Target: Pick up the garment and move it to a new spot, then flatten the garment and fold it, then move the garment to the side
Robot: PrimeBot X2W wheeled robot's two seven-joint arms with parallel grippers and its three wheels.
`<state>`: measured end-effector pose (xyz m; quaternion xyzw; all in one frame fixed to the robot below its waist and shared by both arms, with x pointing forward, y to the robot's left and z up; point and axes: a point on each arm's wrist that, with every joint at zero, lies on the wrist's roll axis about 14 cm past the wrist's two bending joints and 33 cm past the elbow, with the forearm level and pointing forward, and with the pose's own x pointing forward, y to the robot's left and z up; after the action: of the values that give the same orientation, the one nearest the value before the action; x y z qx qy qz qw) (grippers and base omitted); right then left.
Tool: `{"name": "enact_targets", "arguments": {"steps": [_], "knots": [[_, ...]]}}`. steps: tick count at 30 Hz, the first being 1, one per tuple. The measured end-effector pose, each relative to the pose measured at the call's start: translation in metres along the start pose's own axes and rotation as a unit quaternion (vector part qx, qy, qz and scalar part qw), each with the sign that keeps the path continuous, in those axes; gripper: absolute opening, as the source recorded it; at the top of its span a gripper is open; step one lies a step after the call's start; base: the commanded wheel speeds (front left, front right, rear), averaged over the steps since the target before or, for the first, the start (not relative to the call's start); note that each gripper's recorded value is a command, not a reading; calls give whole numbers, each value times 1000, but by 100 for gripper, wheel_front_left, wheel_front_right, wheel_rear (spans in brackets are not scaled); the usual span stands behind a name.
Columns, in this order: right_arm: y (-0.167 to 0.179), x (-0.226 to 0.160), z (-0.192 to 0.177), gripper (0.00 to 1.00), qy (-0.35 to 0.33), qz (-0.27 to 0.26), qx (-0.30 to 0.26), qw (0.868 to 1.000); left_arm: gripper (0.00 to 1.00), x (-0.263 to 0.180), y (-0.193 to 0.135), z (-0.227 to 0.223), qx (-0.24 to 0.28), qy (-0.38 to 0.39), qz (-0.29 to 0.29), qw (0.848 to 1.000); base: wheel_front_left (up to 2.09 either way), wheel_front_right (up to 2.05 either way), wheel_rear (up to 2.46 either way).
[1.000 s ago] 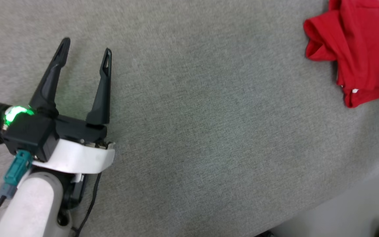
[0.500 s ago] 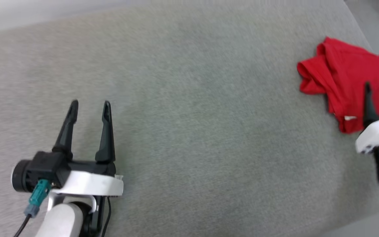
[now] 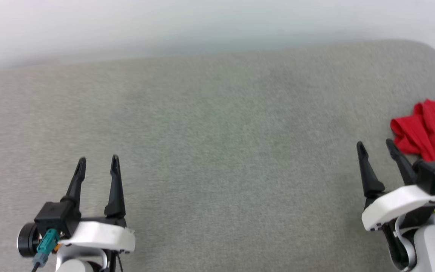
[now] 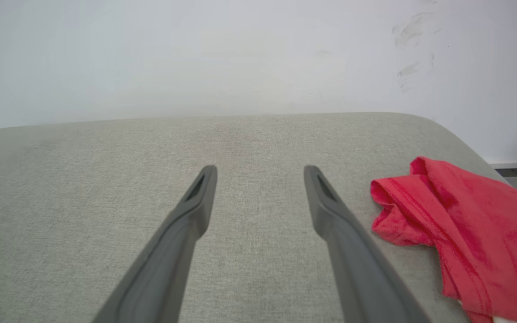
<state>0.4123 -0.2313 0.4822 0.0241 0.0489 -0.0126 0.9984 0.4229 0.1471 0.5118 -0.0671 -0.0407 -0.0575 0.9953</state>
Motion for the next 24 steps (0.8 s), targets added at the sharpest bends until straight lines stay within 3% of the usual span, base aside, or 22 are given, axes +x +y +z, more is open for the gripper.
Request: {"name": "enact_targets", "arguments": {"steps": [5,13,24], "knots": [[26,-18,23,100,-30,28,12,999,100,-27,18,7,16,1,22,1000,0,0,0],[39,-57,46,100,-54,40,12,998,100,-60,25,12,26,1,34,999,0,0,0],[50,-73,67,100,-78,52,12,996,100,-69,29,15,25,-2,40,999,0,0,0]]}}
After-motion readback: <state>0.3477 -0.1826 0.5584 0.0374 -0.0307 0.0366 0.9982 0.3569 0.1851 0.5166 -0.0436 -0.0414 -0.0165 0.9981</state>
